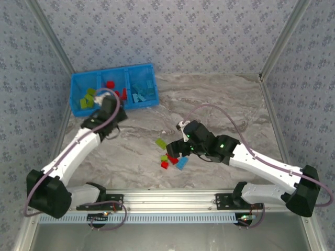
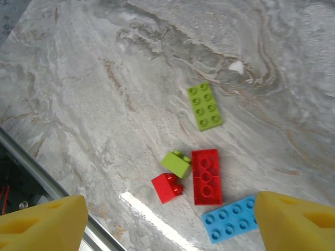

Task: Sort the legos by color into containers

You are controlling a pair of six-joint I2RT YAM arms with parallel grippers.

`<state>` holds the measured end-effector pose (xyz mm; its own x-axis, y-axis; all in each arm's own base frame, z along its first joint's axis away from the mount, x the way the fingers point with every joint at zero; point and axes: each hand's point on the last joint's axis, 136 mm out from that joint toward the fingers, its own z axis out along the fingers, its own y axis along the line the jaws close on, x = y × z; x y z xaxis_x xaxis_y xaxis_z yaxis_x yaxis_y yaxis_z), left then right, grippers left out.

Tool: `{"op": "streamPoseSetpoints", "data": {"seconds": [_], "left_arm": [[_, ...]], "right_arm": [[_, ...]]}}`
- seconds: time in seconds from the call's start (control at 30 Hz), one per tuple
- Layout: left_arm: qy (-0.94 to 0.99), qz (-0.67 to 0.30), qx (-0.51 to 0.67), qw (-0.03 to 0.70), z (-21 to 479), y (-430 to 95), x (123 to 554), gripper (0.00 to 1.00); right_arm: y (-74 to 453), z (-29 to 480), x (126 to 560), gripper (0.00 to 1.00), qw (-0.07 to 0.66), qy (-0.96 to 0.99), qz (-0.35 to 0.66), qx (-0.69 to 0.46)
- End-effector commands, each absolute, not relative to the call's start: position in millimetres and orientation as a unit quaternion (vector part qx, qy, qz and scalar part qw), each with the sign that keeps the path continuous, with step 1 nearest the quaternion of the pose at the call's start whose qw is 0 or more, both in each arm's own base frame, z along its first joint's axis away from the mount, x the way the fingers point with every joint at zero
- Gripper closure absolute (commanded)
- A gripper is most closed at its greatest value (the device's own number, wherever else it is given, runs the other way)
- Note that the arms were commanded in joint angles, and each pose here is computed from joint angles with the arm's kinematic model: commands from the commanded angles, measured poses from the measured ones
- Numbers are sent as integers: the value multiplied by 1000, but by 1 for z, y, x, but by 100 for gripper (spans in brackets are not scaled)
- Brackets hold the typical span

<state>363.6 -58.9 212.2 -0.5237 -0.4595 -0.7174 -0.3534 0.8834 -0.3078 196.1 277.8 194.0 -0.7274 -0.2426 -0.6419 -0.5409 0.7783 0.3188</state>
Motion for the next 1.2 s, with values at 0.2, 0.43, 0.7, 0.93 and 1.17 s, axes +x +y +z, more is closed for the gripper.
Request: {"op": "streamPoseSetpoints", "data": {"seconds": [0.2,0.43,0.7,0.93,1.17], "left_arm": [[850,14,-329,410,202,72,480,82],[847,-10,-354,396,201,111,531,52],[841,-86,-343,410,248,70,503,43],[874,-147,-203,417,269,-48,401,44],[909,-126,-62,392,232,-127,291,44]], "right_arm": [[286,194,204,14,305,892,239,-232],[281,189,209,13,303,899,229,-220],[269,171,224,12,295,915,200,-187],[279,142,238,12,271,927,157,-205],[314,106,269,14,247,932,117,-237]]}}
